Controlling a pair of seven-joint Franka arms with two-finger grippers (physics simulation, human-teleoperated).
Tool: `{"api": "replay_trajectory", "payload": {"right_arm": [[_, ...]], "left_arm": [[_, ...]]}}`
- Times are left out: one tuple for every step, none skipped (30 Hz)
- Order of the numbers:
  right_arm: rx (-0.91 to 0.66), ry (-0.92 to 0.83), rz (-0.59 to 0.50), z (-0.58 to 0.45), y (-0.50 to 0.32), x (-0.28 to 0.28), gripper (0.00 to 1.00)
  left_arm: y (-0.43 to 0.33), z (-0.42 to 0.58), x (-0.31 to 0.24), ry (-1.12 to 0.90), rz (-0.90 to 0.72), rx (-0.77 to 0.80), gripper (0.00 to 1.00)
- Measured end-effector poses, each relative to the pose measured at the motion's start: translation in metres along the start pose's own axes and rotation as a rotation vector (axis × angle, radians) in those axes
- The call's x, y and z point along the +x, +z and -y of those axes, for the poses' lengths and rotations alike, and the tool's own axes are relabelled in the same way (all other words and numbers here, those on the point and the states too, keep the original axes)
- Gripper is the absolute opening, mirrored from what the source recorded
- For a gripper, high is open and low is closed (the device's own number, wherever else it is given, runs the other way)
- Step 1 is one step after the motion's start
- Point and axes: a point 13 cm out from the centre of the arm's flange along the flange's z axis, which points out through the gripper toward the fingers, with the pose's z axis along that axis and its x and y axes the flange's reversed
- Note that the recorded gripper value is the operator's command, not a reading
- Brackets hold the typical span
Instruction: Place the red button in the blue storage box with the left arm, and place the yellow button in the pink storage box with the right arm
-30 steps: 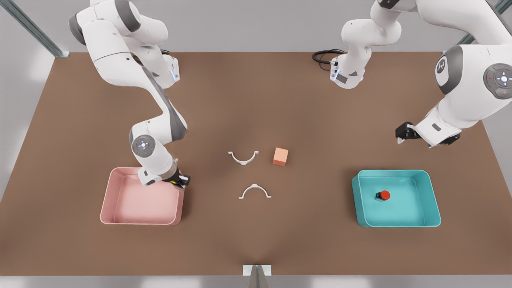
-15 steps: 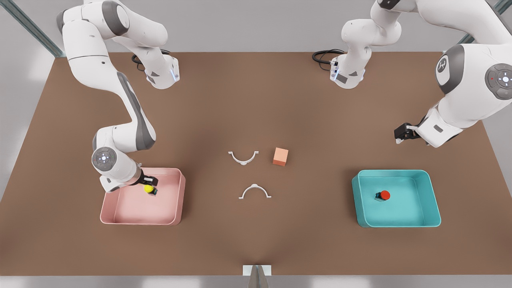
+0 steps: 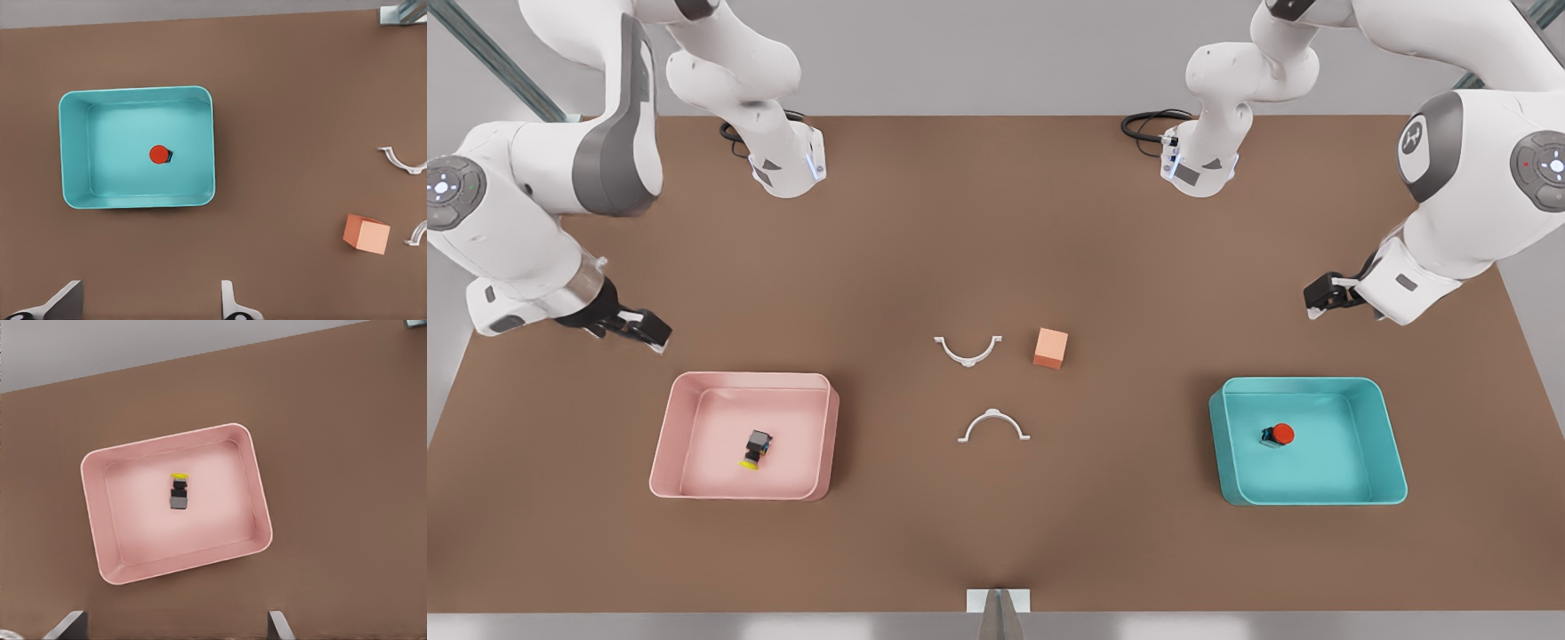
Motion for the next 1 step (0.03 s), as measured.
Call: {"api": "replay_trajectory", "payload": {"right_arm": [[-0.005, -0.014, -0.021, -0.0022, 0.0014, 0.0061, 1.00]], "left_arm": [[0.0000, 0.0000, 0.0000, -0.002, 0.000, 0.000, 1.00]]}}
